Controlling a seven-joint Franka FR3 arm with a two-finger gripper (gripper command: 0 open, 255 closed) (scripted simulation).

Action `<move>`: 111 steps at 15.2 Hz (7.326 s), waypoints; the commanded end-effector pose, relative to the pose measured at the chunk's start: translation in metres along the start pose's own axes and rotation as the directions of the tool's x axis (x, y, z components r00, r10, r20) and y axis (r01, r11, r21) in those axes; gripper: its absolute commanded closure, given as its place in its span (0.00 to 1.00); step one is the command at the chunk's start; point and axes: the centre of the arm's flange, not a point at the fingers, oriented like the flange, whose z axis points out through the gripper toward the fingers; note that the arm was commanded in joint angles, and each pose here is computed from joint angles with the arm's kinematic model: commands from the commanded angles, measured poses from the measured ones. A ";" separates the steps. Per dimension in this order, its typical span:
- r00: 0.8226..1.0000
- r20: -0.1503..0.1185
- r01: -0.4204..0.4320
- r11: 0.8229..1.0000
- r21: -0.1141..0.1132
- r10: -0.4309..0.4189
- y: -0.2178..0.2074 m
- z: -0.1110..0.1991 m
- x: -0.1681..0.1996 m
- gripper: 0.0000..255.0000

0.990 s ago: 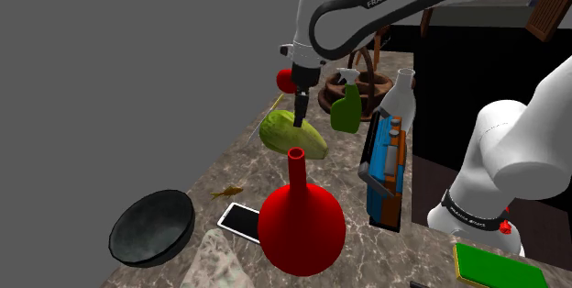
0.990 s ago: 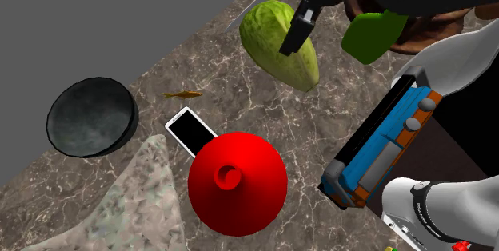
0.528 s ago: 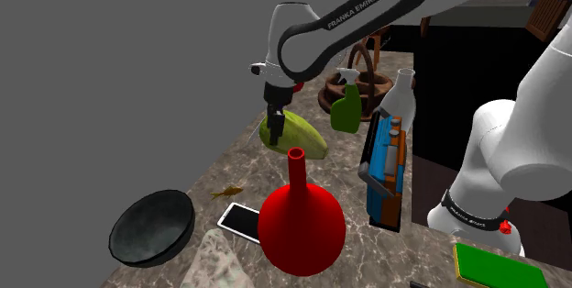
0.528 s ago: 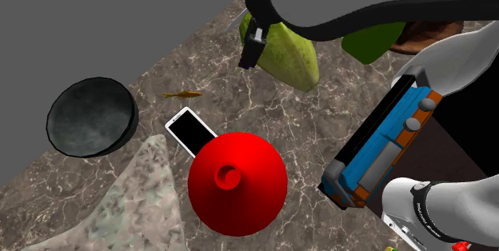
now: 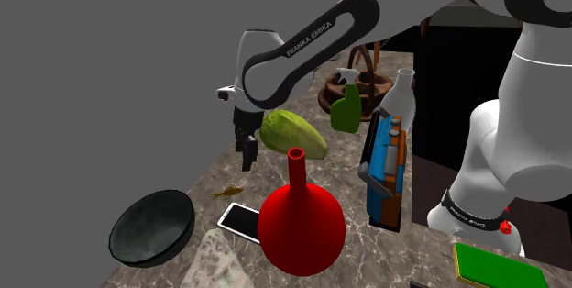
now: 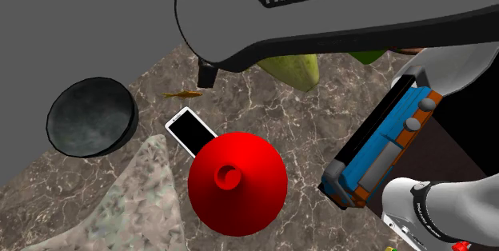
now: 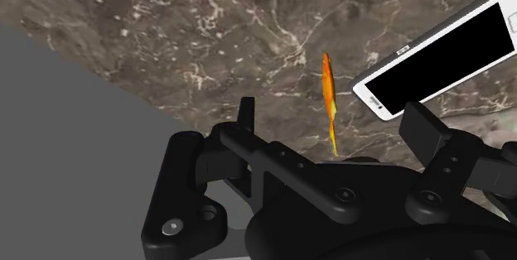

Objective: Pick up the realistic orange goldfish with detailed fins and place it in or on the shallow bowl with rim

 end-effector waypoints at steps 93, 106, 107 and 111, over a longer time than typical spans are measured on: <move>0.990 -0.032 0.140 0.989 0.036 -0.139 -0.093 0.038 0.214 1.00; 0.990 -0.032 0.140 0.989 0.036 -0.139 -0.093 0.025 0.214 0.00; 0.990 -0.032 0.140 0.989 0.036 -0.139 -0.092 0.012 0.214 0.00; 0.990 -0.032 0.140 0.989 0.036 -0.139 -0.091 -0.012 0.213 0.00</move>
